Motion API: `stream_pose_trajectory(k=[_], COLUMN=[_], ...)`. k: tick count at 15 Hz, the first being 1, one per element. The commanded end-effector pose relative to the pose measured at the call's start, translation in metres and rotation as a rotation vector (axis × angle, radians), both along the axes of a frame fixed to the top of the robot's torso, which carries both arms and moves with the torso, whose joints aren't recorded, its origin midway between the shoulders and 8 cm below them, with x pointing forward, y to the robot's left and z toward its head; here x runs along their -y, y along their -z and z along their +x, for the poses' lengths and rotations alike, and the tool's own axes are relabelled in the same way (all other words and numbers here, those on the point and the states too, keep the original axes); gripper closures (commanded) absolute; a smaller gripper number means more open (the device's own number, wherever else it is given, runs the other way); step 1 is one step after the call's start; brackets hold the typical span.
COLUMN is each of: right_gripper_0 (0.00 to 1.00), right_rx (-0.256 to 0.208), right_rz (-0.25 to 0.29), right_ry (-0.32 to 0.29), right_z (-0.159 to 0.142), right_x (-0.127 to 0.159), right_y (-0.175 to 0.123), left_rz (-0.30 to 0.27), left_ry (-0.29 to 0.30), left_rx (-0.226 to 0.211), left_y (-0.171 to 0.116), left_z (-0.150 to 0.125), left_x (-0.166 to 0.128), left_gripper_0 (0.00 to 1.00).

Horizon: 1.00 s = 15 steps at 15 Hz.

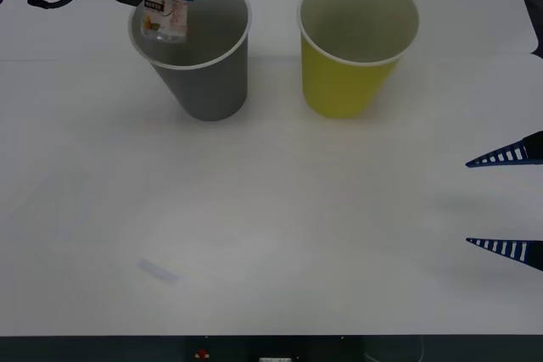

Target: Put the can into the green bin and the plastic bottle into the gray bin

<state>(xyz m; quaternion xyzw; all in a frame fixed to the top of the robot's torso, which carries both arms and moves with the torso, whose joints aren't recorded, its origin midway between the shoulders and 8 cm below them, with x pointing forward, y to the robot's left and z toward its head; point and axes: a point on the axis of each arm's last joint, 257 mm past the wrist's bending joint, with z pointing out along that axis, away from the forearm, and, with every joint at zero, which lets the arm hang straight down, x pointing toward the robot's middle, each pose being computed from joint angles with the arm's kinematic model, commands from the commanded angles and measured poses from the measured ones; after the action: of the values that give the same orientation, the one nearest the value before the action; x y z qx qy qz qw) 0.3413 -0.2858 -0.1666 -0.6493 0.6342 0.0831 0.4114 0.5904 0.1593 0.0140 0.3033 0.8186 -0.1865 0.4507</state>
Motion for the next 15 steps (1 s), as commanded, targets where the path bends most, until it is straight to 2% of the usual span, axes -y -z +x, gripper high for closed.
stream_pose_trajectory(k=[1,2,4,8,10,12,14,15], right_gripper_0=[0.00,0.00,0.00,0.00,0.00,0.00,0.00,0.00], right_rx=[0.000,0.000,0.000,0.000,0.000,0.000,0.000,0.000], right_rz=[0.000,0.000,0.000,0.000,0.000,0.000,0.000,0.000], right_ry=[0.000,0.000,0.000,0.000,0.000,0.000,0.000,0.000], right_z=[0.000,0.000,0.000,0.000,0.000,0.000,0.000,0.000], right_x=[0.000,0.000,0.000,0.000,0.000,0.000,0.000,0.000], right_y=[0.000,0.000,0.000,0.000,0.000,0.000,0.000,0.000], left_rz=[0.008,0.004,0.029,0.002,-0.010,-0.046,-0.097,-0.120], left_ry=[0.014,0.018,0.043,0.052,0.087,0.146,0.178,0.192], left_rx=[0.008,0.008,0.033,0.014,0.015,0.023,0.019,0.031], left_y=[0.000,0.000,0.000,0.000,-0.003,-0.001,0.000,-0.002], left_z=[0.000,-0.001,-0.001,-0.005,-0.012,-0.024,-0.045,-0.056], left_x=[0.000,0.001,0.001,0.002,0.003,0.000,0.000,0.000], left_gripper_0=[0.51,0.03,0.00,0.00,0.00,0.00,0.00,0.00])
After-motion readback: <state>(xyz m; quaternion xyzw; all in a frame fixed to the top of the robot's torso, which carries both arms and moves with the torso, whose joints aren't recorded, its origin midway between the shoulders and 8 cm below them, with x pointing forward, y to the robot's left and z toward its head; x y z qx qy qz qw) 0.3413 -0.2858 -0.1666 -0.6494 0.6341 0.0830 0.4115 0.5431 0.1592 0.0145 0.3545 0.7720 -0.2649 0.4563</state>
